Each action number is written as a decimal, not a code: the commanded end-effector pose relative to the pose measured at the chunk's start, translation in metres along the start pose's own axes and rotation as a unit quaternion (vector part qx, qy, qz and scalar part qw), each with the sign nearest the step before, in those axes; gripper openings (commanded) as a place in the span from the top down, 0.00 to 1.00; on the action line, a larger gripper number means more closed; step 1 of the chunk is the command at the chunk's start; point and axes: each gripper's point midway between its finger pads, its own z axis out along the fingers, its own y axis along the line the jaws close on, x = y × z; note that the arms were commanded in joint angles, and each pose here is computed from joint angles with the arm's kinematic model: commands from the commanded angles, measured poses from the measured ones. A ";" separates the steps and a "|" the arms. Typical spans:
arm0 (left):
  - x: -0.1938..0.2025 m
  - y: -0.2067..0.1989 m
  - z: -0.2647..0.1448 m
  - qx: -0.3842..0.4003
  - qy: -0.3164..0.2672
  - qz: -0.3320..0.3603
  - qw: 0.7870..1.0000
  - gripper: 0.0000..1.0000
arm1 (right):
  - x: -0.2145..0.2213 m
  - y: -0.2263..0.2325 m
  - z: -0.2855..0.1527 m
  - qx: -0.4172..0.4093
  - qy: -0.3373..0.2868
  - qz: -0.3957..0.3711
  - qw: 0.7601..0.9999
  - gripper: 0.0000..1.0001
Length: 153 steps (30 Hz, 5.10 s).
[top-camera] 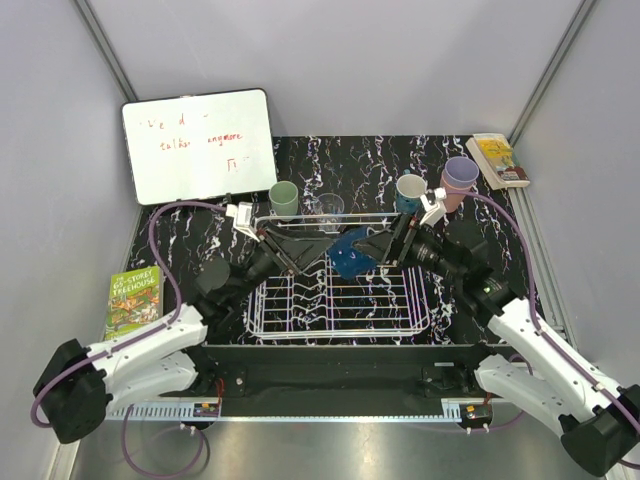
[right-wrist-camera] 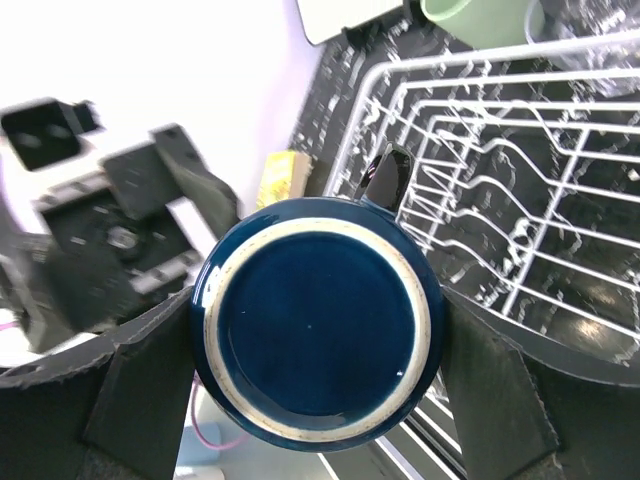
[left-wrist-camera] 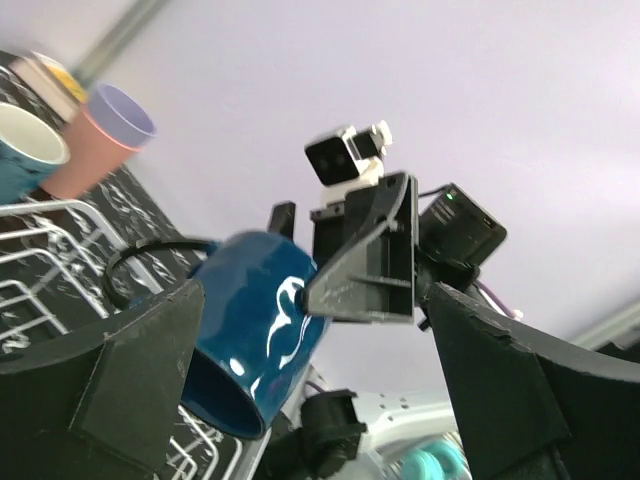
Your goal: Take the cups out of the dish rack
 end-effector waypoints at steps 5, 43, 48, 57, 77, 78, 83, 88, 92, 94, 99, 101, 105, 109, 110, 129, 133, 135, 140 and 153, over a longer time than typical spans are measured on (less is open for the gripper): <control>0.003 -0.011 -0.009 0.045 -0.003 -0.020 0.999 0.03 | -0.050 0.062 -0.016 -0.108 -0.095 -0.022 0.989 1.00; 0.048 -0.039 0.028 0.139 0.099 -0.057 0.984 1.00 | -0.028 0.054 -0.007 -0.137 -0.060 -0.003 0.989 1.00; 0.057 -0.029 0.034 0.107 0.121 -0.059 0.985 1.00 | -0.030 0.054 -0.010 -0.126 -0.062 -0.020 0.990 0.96; 0.056 0.016 0.036 -0.063 0.141 0.030 0.987 1.00 | -0.060 0.032 -0.029 0.001 -0.114 -0.088 0.990 0.00; 0.009 0.070 0.096 -0.261 0.193 0.220 0.920 1.00 | -0.104 -0.002 -0.088 0.185 -0.205 -0.141 0.951 0.00; -0.005 0.056 0.112 -0.252 0.179 0.230 0.923 1.00 | -0.101 -0.005 -0.088 0.188 -0.200 -0.141 0.951 0.00; -0.027 0.085 0.146 -0.307 0.206 0.259 0.892 1.00 | -0.094 -0.011 -0.094 0.192 -0.197 -0.140 0.951 0.00; -0.041 0.135 0.194 -0.363 0.232 0.252 0.867 1.00 | -0.097 -0.009 -0.107 0.200 -0.210 -0.147 0.946 0.00; -0.028 0.193 0.194 -0.408 0.263 0.251 0.838 1.00 | -0.101 -0.009 -0.115 0.219 -0.205 -0.163 0.940 0.00; -0.026 0.219 0.189 -0.429 0.268 0.244 0.828 1.00 | -0.102 -0.009 -0.118 0.224 -0.205 -0.171 0.937 0.00; -0.019 0.244 0.189 -0.438 0.270 0.256 0.818 1.00 | -0.101 -0.009 -0.115 0.222 -0.198 -0.175 0.939 0.00; -0.018 0.245 0.193 -0.432 0.269 0.260 0.821 1.00 | -0.101 -0.011 -0.112 0.223 -0.196 -0.174 0.939 0.00; -0.009 0.252 0.195 -0.423 0.276 0.263 0.822 1.00 | -0.098 -0.012 -0.106 0.216 -0.193 -0.170 0.942 0.00; 0.001 0.257 0.197 -0.415 0.283 0.258 0.825 1.00 | -0.098 -0.016 -0.106 0.221 -0.194 -0.169 0.941 0.00; 0.004 0.261 0.197 -0.416 0.287 0.257 0.824 1.00 | -0.098 -0.016 -0.106 0.221 -0.195 -0.169 0.940 0.00; 0.049 0.308 0.144 -0.499 0.335 0.238 0.763 1.00 | -0.092 -0.026 -0.101 0.232 -0.186 -0.159 0.941 0.00; 0.058 0.311 0.140 -0.501 0.353 0.242 0.752 1.00 | -0.090 -0.027 -0.100 0.231 -0.185 -0.156 0.943 0.00; 0.064 0.317 0.136 -0.506 0.362 0.238 0.746 1.00 | -0.089 -0.028 -0.098 0.231 -0.182 -0.153 0.943 0.00; 0.071 0.323 0.122 -0.519 0.382 0.230 0.729 1.00 | -0.087 -0.030 -0.096 0.231 -0.179 -0.149 0.945 0.00; 0.084 0.328 0.110 -0.522 0.407 0.217 0.718 0.85 | -0.085 -0.032 -0.092 0.228 -0.175 -0.142 0.947 0.00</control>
